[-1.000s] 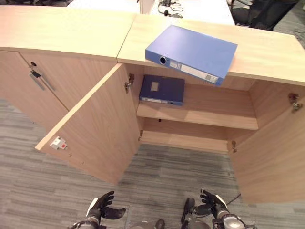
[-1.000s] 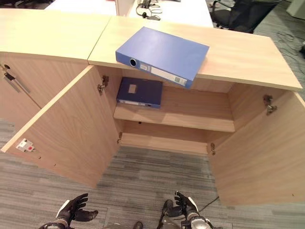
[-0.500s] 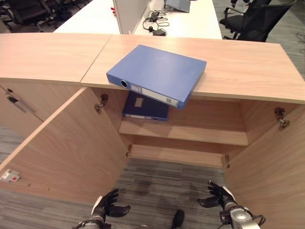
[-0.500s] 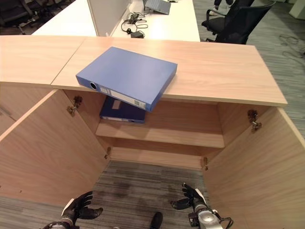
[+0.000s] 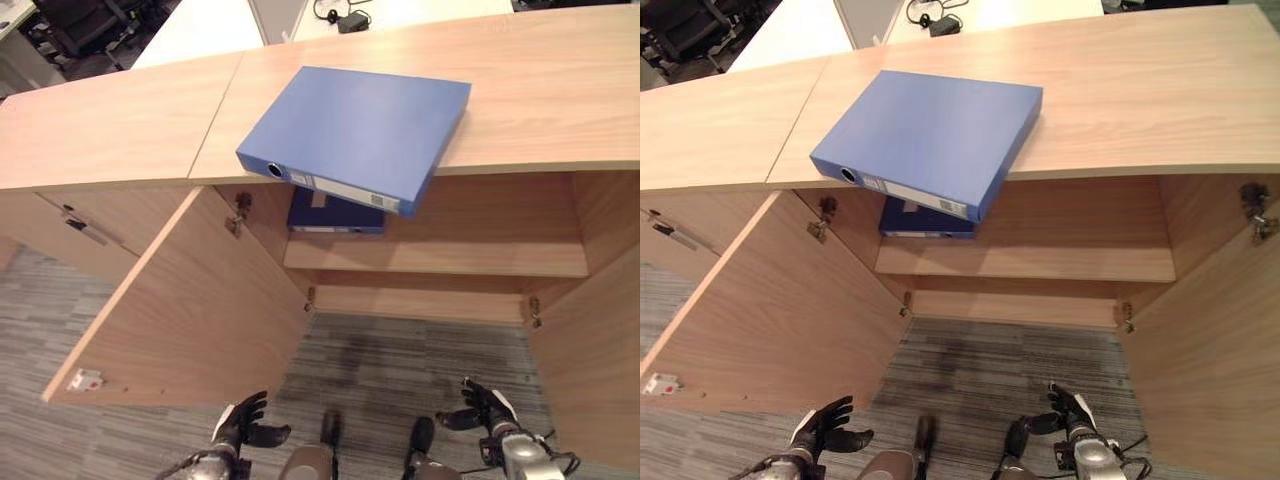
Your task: Put the empty folder in the office cabinet
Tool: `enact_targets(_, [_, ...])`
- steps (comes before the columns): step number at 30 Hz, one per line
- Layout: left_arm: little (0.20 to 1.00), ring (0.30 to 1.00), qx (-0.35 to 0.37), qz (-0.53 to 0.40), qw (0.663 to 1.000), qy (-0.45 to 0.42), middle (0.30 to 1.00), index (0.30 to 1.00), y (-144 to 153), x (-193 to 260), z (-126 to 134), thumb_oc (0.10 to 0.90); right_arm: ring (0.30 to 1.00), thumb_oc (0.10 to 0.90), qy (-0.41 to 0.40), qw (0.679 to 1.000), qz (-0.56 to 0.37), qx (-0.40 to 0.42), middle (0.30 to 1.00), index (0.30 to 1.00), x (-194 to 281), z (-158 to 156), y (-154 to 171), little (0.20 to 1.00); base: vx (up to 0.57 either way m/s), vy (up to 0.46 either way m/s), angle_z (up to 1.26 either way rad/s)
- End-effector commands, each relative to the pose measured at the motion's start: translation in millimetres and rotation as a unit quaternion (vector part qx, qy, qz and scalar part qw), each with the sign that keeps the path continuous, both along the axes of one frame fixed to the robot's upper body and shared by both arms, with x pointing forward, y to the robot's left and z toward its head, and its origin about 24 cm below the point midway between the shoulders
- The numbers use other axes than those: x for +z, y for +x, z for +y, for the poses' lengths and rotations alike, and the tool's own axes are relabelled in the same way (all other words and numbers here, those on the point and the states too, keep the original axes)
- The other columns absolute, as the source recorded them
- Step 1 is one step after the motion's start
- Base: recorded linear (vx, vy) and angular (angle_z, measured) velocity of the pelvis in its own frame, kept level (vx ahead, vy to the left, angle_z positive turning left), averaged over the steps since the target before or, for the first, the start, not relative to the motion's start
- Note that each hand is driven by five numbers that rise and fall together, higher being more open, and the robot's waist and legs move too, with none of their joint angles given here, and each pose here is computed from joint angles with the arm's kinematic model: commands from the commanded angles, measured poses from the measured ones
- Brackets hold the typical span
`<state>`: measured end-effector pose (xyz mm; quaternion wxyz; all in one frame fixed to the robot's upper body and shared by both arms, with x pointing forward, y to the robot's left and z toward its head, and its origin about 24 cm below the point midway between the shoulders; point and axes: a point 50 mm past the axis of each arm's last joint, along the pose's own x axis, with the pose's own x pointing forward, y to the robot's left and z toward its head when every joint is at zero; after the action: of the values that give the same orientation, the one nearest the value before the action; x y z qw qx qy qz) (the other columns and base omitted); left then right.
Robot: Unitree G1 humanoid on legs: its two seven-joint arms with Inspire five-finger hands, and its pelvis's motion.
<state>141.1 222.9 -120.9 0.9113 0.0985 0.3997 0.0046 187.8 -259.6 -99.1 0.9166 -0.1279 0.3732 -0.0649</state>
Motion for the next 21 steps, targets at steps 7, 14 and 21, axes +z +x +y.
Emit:
enact_targets(7, [0.900, 0.900, 0.023, -0.029, 0.999, 0.038, 0.900, 0.900, 0, 9, 26, 0.800, 0.900, 0.800, -0.001, 0.999, -0.012, 0.031, 0.900, 0.900, -1, 9, -2, 0.900, 0.08, 0.086, -0.32])
enact_targets(14, [0.900, 0.900, 0.012, -0.010, 0.999, 0.051, 0.900, 0.900, -3, 6, 30, 0.800, 0.900, 0.800, 0.016, 0.999, 0.001, 0.034, 0.900, 0.900, -9, 22, -9, 0.900, 0.07, 0.131, -0.01])
enact_targets(21, [0.900, 0.900, -0.006, -0.016, 0.998, 0.063, 0.900, 0.900, 3, 10, 33, 0.800, 0.900, 0.800, 0.031, 0.998, 0.009, 0.050, 0.900, 0.900, -13, 34, -11, 0.900, 0.05, 0.129, 0.01])
